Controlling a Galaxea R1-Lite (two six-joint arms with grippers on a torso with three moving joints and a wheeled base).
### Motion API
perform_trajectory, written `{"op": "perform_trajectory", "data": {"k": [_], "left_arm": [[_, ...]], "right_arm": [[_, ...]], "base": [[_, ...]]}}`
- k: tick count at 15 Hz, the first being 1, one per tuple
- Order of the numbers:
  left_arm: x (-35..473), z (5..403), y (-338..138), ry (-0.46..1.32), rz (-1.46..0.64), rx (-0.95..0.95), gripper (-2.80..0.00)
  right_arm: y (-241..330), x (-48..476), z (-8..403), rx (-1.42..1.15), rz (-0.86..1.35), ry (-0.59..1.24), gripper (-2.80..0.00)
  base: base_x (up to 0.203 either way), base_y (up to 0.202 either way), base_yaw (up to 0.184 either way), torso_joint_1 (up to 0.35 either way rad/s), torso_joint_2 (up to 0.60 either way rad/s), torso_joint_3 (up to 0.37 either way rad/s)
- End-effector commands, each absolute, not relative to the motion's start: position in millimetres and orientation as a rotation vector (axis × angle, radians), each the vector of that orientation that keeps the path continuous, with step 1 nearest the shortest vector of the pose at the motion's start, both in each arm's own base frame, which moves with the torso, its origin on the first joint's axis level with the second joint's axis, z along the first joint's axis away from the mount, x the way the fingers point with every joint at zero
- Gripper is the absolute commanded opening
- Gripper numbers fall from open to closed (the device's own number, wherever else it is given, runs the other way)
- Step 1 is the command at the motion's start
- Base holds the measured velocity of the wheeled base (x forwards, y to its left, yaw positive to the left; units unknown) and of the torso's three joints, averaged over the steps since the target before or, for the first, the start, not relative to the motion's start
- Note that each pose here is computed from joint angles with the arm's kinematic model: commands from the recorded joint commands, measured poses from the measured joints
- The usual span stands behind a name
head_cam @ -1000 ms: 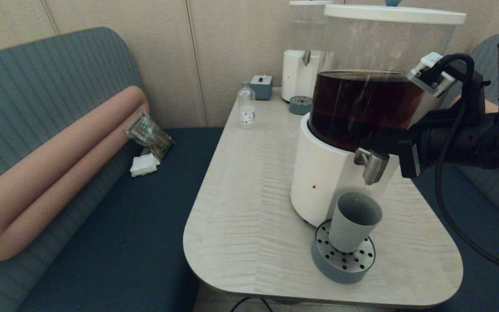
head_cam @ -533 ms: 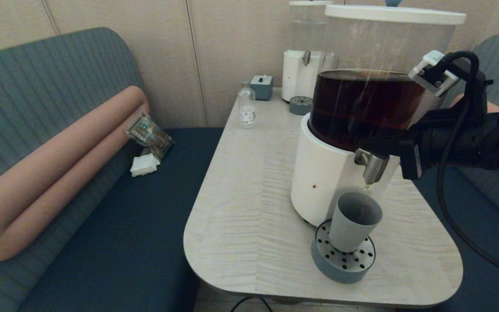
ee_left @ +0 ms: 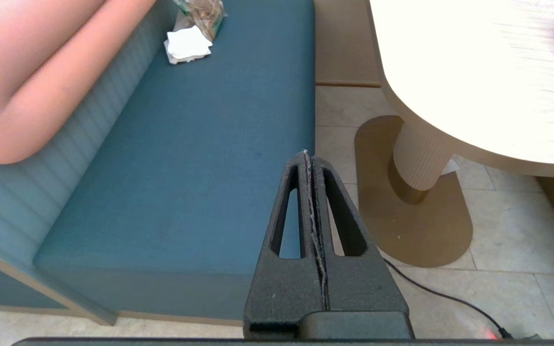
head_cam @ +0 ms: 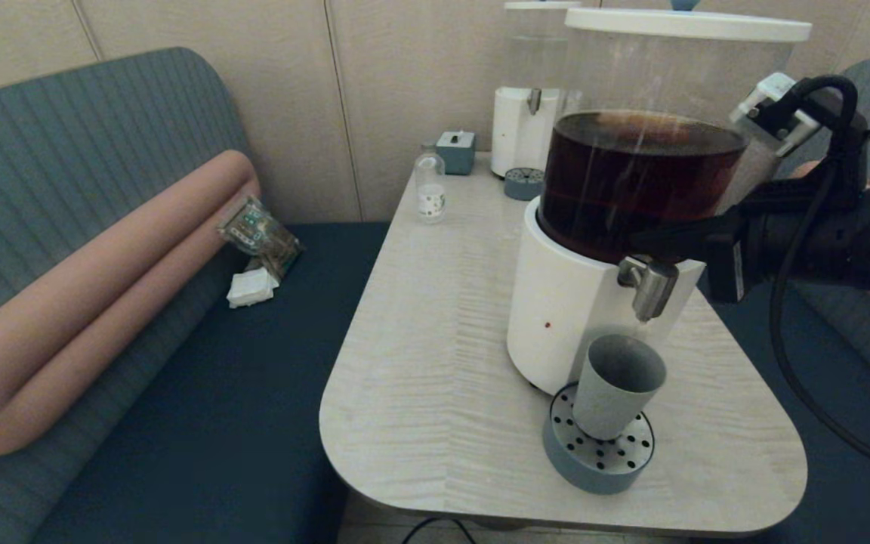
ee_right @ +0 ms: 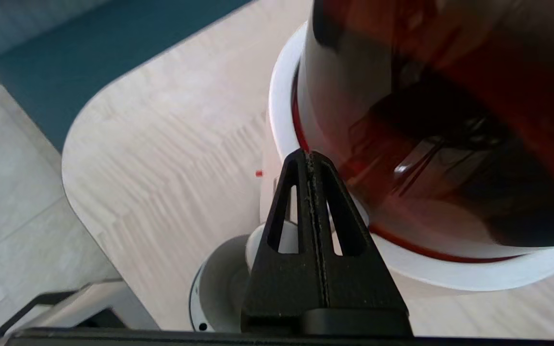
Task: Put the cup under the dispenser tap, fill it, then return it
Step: Turn on the faucet, then turn off the faucet
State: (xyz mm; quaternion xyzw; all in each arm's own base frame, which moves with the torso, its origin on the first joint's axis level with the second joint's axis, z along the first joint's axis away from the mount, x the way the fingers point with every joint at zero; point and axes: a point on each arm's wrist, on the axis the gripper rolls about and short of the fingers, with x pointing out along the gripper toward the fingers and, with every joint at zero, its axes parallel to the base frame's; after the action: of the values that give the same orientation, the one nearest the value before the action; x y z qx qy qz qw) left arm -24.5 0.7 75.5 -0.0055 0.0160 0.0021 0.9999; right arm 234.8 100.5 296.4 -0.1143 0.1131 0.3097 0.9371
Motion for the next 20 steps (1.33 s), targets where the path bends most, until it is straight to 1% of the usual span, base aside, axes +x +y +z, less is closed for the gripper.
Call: {"op": "perform_trajectory", "data": {"k": [1, 2, 4, 6, 10, 12, 16, 20], "left_arm": [[-24, 75, 1, 0.034, 0.005, -0.012, -2.8], [-24, 75, 1, 0.034, 0.005, -0.012, -2.8], [-25, 75, 1, 0.032, 0.005, -0.012, -2.8], [-24, 75, 1, 0.033, 0.005, -0.012, -2.8], [-24, 75, 1, 0.032, 0.005, -0.012, -2.8], [-25, 75, 1, 0.032, 0.005, -0.012, -2.8], [-24, 75, 1, 0.034, 0.005, -0.012, -2.8], [-24, 75, 1, 0.033, 0.006, -0.012, -2.8]], "right_arm": [[95, 224, 303, -0.231, 0.627, 0.198, -2.8], [94, 222, 303, -0.231, 0.624, 0.195, -2.8], [85, 201, 310, -0.229, 0.608, 0.158, -2.8], [72, 176, 304, -0.232, 0.574, 0.153, -2.8], [32, 137, 298, -0.197, 0.395, 0.128, -2.8], [16, 113, 302, -0.129, 0.302, 0.087, -2.8], [9, 60, 305, -0.063, 0.261, 0.001, -2.8], [5, 17, 289, -0.063, 0.216, -0.055, -2.8]], "base": [[0.0, 0.0, 0.0, 0.0, 0.0, 0.0], [0.0, 0.0, 0.0, 0.0, 0.0, 0.0], [0.0, 0.0, 0.0, 0.0, 0.0, 0.0], [0.0, 0.0, 0.0, 0.0, 0.0, 0.0], [0.0, 0.0, 0.0, 0.0, 0.0, 0.0], [0.0, 0.0, 0.0, 0.0, 0.0, 0.0], [0.0, 0.0, 0.0, 0.0, 0.0, 0.0], [0.0, 0.0, 0.0, 0.0, 0.0, 0.0]]}}
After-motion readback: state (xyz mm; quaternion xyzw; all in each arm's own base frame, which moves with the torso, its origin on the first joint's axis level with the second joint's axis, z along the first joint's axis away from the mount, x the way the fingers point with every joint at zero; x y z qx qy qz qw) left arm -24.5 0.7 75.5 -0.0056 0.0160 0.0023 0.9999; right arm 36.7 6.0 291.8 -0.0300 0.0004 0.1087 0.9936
